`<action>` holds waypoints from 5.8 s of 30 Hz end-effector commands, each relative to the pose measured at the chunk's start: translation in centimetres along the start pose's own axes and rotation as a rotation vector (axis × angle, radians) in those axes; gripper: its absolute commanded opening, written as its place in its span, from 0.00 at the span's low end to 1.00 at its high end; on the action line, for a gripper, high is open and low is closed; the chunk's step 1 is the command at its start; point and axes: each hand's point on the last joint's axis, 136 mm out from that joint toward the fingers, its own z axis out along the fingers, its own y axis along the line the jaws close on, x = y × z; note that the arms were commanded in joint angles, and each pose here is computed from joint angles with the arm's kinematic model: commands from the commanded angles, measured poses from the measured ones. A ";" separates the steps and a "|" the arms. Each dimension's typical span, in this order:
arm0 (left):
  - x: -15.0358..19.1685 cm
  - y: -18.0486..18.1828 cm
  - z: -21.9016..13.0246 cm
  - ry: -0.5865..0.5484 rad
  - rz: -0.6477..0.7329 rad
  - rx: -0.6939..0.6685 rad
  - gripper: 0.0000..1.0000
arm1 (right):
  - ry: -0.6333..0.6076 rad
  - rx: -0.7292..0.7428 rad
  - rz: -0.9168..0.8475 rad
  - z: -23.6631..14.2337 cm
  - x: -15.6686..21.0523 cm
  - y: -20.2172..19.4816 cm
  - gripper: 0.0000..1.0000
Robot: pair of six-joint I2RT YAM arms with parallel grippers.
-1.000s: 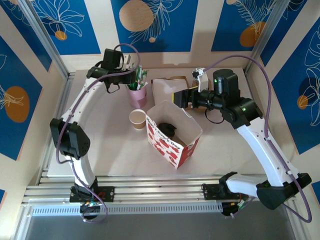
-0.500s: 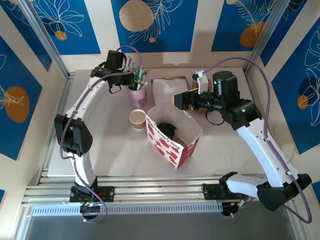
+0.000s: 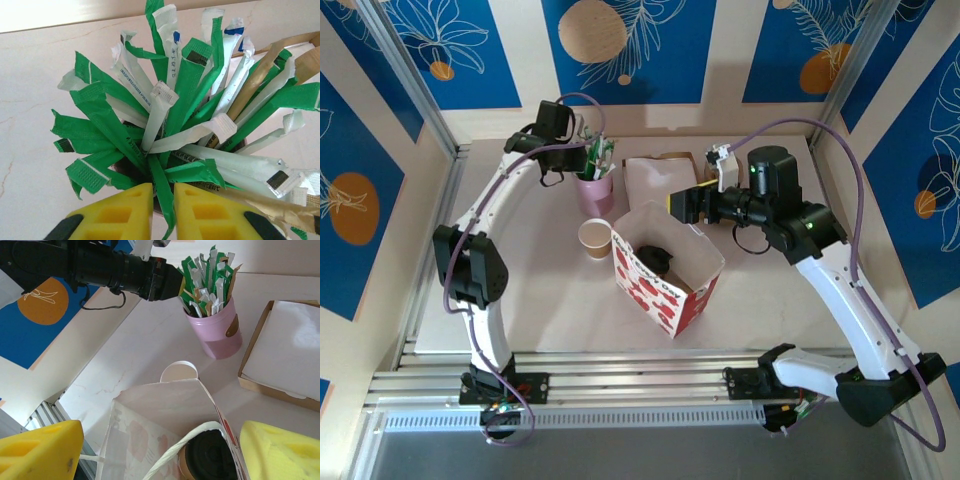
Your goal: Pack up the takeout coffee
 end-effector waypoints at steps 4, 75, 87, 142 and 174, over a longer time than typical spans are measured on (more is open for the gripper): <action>-0.8 0.4 -0.5 -0.004 -0.009 -0.015 0.09 | -0.024 0.002 -0.019 -1.0 -0.1 0.3 0.82; 9.7 -24.3 -26.6 0.003 0.172 0.703 0.00 | -0.032 0.247 0.358 -0.4 -0.6 -10.6 0.81; 8.4 -21.4 -27.2 -0.076 0.281 0.584 0.78 | 0.166 0.371 0.274 7.4 -0.5 -14.1 0.81; 18.1 3.3 -24.6 -0.516 0.167 -0.217 1.00 | 0.613 0.534 0.036 27.2 7.8 -21.6 0.83; 18.1 3.5 -23.6 -0.483 0.162 -0.232 1.00 | 0.371 0.330 0.103 19.5 -3.7 -19.2 0.87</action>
